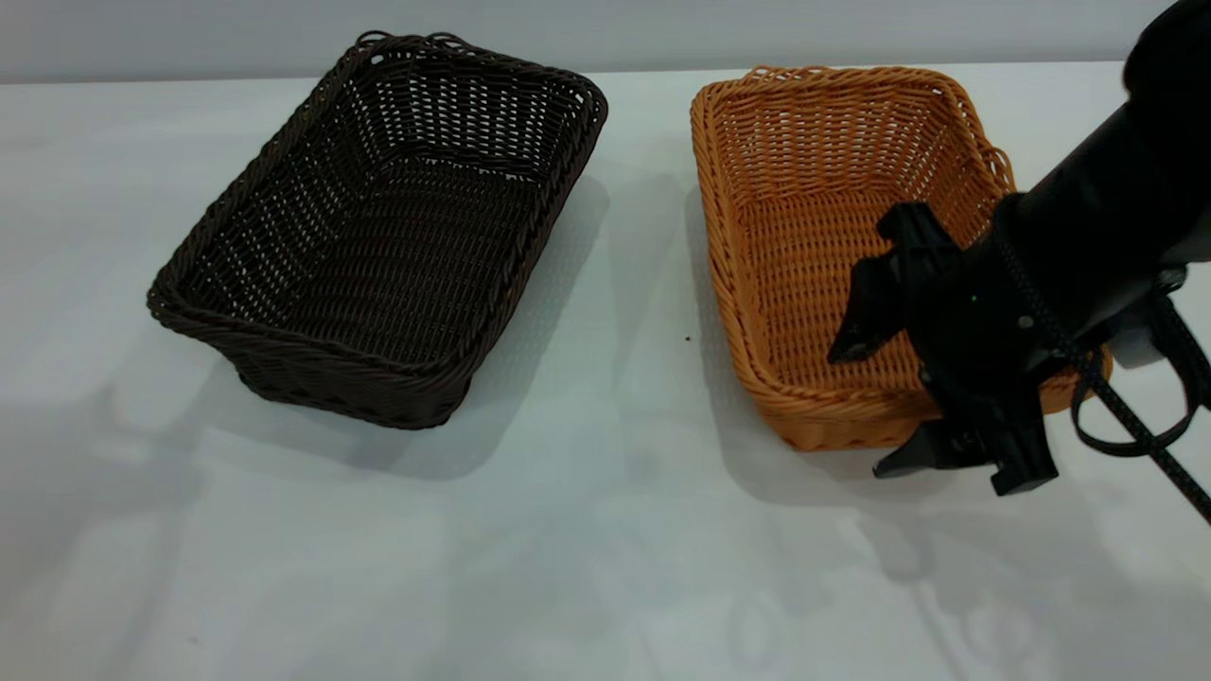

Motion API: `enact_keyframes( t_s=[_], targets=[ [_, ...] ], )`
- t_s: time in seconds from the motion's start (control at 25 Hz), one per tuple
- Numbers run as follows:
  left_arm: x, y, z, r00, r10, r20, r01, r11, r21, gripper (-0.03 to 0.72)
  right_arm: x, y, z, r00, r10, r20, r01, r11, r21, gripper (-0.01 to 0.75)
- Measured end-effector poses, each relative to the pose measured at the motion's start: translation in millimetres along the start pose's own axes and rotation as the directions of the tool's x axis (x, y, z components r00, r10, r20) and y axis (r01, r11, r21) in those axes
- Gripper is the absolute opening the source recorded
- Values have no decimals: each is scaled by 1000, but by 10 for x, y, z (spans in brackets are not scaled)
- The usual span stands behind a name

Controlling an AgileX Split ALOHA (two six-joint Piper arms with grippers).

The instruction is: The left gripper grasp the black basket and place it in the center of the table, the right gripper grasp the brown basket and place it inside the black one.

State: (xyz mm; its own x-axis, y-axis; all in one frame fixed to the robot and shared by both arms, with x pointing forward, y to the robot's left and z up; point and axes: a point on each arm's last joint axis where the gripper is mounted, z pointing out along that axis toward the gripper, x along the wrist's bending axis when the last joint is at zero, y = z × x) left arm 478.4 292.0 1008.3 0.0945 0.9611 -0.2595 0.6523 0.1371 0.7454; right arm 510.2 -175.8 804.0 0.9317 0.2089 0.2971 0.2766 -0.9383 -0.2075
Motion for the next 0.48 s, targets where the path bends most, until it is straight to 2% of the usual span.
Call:
enact_keyframes(
  t_s=[0.24, 0.48],
  targets=[
    [17, 3, 51, 1000, -5, -2, 5, 1000, 14, 590, 51, 57, 123, 1000, 12, 11, -12, 999, -50, 559],
    [70, 112, 439, 998, -32, 51, 26, 993, 118, 590, 19, 97, 177, 998, 47, 29, -45, 996, -82, 555]
  ],
)
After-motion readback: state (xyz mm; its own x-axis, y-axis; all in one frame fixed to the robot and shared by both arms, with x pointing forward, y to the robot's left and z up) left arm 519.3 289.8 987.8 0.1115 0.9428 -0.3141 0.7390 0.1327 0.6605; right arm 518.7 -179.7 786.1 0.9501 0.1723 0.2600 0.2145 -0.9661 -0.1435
